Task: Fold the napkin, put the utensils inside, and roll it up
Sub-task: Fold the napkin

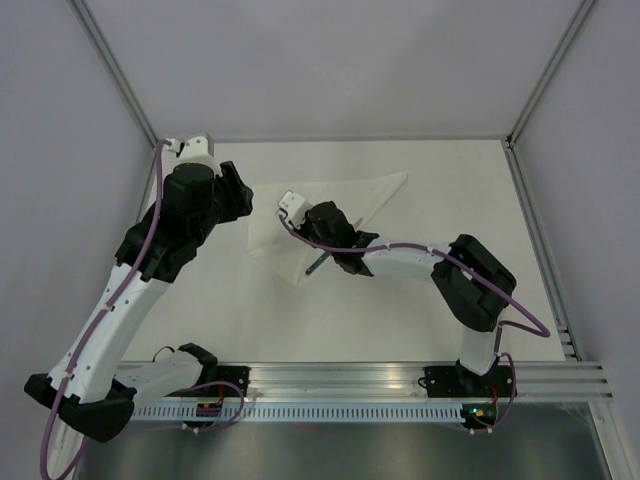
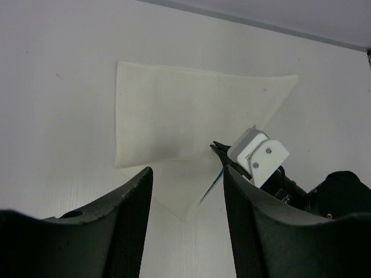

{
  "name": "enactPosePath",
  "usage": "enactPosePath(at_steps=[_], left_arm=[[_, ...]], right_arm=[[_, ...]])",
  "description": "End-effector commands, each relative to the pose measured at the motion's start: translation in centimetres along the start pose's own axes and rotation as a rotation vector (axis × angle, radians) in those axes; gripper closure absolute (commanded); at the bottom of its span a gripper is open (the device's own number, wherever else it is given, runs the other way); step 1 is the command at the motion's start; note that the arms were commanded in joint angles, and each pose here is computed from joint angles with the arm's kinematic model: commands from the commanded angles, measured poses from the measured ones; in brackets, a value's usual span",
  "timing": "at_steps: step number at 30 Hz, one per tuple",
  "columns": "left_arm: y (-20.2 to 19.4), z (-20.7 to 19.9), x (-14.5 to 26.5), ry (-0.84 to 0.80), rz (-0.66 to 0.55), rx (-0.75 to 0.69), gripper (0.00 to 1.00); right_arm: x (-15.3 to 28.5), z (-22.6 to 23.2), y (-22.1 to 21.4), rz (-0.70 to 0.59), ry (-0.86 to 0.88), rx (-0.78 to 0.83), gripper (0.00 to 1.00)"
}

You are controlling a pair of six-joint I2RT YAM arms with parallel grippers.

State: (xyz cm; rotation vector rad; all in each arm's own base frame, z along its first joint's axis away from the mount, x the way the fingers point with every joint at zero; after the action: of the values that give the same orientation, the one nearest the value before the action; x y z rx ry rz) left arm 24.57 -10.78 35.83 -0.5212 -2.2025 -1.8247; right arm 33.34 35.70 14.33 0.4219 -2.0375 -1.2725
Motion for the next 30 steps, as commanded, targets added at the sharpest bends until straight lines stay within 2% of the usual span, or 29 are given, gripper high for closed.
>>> enactPosePath(at_steps=[1,6,30], left_arm=[[0.3,-1.4,-1.2,-0.071,-0.016,-0.026,0.42],[-0.7,-1.9,-2.7,-0.086,0.016,-0.033,0.42],[-4.7,-3.8,-7.4,-0.165,0.128,-0.026,0.43]], right_arm=[[0.6,-1.9,0.0,0.017,-0.024,-0.072,1.00],[0.2,-4.8,-1.2,0.043,-0.067,-0.130,1.00],[0.0,-11.3,-7.7,0.190,-0.150,-0.280,1.00]])
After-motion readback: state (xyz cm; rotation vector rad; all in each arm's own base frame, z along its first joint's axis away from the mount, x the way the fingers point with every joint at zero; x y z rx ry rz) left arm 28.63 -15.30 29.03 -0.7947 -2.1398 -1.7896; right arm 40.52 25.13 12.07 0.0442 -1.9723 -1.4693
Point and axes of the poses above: each gripper's point midway between its finger pads, its own x axis back along the fingers, its own z axis along the line the jaws close on, y = z × x, the point moved 5 cm from there along x, back along the fingers, and after that the axes turned 6 degrees about -x, right-handed, at the moved point
